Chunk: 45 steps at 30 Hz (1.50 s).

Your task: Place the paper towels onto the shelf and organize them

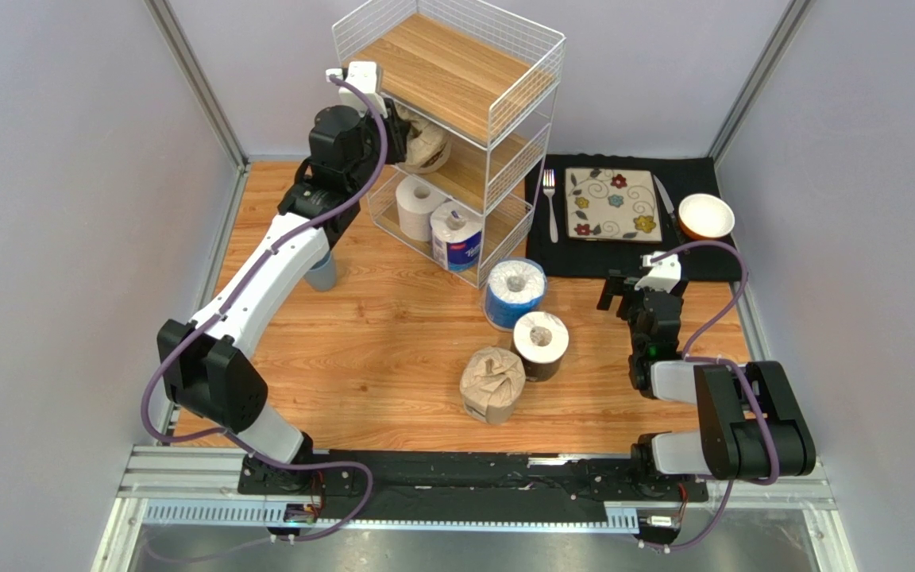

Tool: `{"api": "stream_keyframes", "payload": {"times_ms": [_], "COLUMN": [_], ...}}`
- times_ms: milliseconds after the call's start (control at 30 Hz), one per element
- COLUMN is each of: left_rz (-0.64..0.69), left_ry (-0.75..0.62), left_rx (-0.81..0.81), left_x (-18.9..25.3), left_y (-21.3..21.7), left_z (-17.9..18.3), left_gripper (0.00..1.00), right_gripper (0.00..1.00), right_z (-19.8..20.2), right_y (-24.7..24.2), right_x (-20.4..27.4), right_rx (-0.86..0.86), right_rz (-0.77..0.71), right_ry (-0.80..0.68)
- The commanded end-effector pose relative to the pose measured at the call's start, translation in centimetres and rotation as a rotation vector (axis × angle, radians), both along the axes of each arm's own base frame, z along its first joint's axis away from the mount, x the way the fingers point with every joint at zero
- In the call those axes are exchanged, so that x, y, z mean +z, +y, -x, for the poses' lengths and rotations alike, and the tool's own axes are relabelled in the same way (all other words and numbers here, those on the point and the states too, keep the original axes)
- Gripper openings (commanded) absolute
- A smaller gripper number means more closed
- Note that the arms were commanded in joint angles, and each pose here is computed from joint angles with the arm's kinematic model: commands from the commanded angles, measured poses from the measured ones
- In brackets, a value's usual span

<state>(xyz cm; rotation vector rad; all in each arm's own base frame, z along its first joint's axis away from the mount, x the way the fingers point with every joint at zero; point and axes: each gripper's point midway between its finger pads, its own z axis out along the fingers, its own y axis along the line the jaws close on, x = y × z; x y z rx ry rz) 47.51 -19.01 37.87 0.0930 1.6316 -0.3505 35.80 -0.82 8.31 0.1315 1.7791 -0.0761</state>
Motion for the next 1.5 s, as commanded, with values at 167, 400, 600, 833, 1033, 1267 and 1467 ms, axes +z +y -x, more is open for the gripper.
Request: {"api": "stream_keyframes", "payload": {"times_ms": [167, 400, 600, 833, 1033, 1267, 1467], "left_rz": [0.08, 0.086, 0.102, 0.106, 0.12, 0.238, 0.356], "left_ry": [-0.083, -0.062, -0.078, -0.101, -0.138, -0.185, 0.1], "left_rx": [-0.019, -0.008, -0.01, -0.007, -0.018, -0.093, -0.433], "left_x": [3.5, 2.5, 3.2, 4.2, 5.5, 6.6, -3.0], "left_y": [0.0, 0.4, 0.5, 0.9, 1.7, 2.7, -1.9], "left_z": [-0.7, -1.0, -0.7, 0.1, 2.6, 9.5, 17.1], "left_gripper": [0.25, 0.55, 0.66, 0.69, 0.7, 0.71, 0.74], "right_gripper": [0.99, 0.99, 0.99, 0.99, 0.99, 0.99, 0.99], "right_z": [-1.0, -1.0, -1.0, -0.9, -0.9, -0.9, -1.0], "right_y": [0.1, 0.1, 0.0, 0.0, 0.1, 0.0, 0.1], "right_x": [2.1, 2.0, 2.0, 2.0, 2.0, 2.0, 2.0], "right_rx": [-0.001, -0.001, -0.002, -0.002, -0.001, -0.002, 0.001], "right_rz": [0.002, 0.002, 0.002, 0.002, 0.002, 0.002, 0.002], "right_ry": [-0.064, -0.063, -0.063, -0.062, -0.063, -0.062, -0.062]}}
